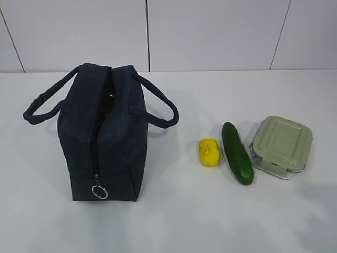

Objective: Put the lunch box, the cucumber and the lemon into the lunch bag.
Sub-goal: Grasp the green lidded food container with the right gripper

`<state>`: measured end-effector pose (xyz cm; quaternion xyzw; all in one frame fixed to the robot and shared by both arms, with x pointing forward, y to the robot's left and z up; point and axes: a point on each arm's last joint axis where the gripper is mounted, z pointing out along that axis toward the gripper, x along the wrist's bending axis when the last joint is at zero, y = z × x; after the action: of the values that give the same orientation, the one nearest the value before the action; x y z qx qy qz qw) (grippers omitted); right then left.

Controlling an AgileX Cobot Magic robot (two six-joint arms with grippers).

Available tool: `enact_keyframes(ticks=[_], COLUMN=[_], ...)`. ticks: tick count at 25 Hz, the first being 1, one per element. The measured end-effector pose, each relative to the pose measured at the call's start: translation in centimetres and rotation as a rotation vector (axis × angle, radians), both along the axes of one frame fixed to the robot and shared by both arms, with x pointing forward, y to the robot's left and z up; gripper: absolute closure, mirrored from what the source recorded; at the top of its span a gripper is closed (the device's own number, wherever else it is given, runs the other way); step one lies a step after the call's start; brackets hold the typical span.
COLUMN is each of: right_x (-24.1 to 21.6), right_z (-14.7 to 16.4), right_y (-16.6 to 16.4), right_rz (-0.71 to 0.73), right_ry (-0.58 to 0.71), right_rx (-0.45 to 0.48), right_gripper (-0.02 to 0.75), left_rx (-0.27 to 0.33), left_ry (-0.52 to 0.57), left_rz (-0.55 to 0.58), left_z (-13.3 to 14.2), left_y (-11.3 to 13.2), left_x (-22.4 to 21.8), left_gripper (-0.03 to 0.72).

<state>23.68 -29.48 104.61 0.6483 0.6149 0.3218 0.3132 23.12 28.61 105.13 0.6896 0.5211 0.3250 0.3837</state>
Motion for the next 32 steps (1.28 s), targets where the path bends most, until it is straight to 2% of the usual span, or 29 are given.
enact_keyframes(ticks=[8,18,25,32], right_x=[4.4,12.2,17.7,20.2], right_z=[0.1,0.4,-1.2,-3.3], right_y=[0.3,0.4,0.7,1.1], right_rz=[0.012,-0.009,0.035,-0.004], right_ry=[0.172,0.245,0.33,0.41], right_rx=[0.086,0.204,0.268,0.388], right_gripper=[0.232,0.232,0.232,0.232], left_rx=[0.0,0.0,0.0,0.0], left_ry=[0.0,0.0,0.0,0.0], left_rz=[0.0,0.0,0.0,0.0], left_z=[0.0,0.0,0.0,0.0], left_y=[0.0,0.0,0.0,0.0], left_x=[0.0,0.0,0.0,0.0], left_gripper=[0.45,0.45,0.45,0.45])
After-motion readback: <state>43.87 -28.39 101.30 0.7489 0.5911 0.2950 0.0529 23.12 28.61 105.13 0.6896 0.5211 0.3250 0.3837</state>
